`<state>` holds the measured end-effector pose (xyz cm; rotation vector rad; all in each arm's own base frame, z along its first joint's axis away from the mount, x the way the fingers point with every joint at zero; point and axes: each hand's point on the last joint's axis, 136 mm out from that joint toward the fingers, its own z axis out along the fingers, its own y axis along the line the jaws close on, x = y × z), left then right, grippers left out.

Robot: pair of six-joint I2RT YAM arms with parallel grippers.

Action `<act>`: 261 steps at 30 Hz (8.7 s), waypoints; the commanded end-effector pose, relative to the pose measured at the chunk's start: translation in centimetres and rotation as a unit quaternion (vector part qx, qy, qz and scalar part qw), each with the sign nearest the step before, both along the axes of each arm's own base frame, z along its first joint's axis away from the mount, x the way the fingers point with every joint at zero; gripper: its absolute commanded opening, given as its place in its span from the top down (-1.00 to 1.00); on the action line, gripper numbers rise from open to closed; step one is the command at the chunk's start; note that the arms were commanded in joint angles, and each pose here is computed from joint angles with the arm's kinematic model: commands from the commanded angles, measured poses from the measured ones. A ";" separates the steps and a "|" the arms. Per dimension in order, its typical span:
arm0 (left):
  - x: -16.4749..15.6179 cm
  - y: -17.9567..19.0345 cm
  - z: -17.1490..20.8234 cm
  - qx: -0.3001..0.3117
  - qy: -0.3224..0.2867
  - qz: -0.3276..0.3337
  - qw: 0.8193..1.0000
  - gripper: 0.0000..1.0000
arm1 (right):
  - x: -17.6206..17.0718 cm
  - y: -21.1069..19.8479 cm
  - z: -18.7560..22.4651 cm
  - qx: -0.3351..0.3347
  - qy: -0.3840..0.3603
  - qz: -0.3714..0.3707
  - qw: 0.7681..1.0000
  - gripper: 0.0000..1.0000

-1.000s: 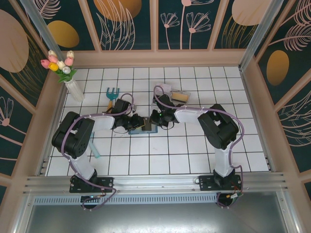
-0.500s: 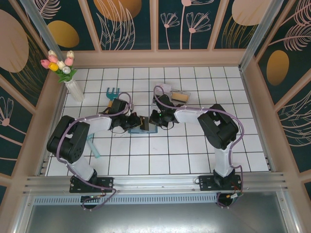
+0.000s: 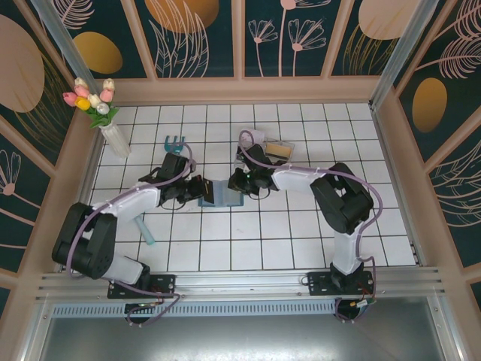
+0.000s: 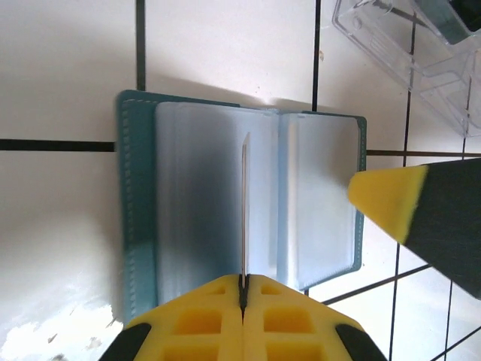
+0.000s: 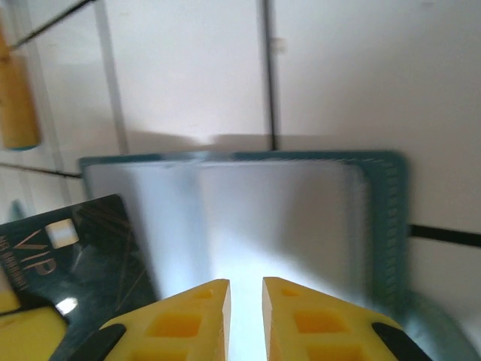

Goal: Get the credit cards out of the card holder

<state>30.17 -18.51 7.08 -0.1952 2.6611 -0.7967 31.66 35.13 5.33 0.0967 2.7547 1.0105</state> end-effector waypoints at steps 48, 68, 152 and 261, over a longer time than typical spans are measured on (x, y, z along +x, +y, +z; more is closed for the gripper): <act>5.4 -6.5 24.4 -0.399 -0.179 0.013 0.899 0.75 | 2.2 -2.5 26.2 0.419 -0.206 -0.024 0.884 1.00; 8.6 0.6 14.0 -0.039 -0.205 0.105 0.972 -0.97 | 7.6 -7.4 17.8 0.026 -0.364 0.064 0.929 1.00; 12.6 2.0 6.3 0.073 -0.128 0.063 0.987 -0.97 | 13.4 -6.3 7.6 -0.193 -0.460 0.477 0.724 0.61; 1.9 1.1 -4.3 0.001 0.072 0.004 0.997 0.64 | -0.4 4.2 4.0 0.071 -0.029 0.025 0.997 0.18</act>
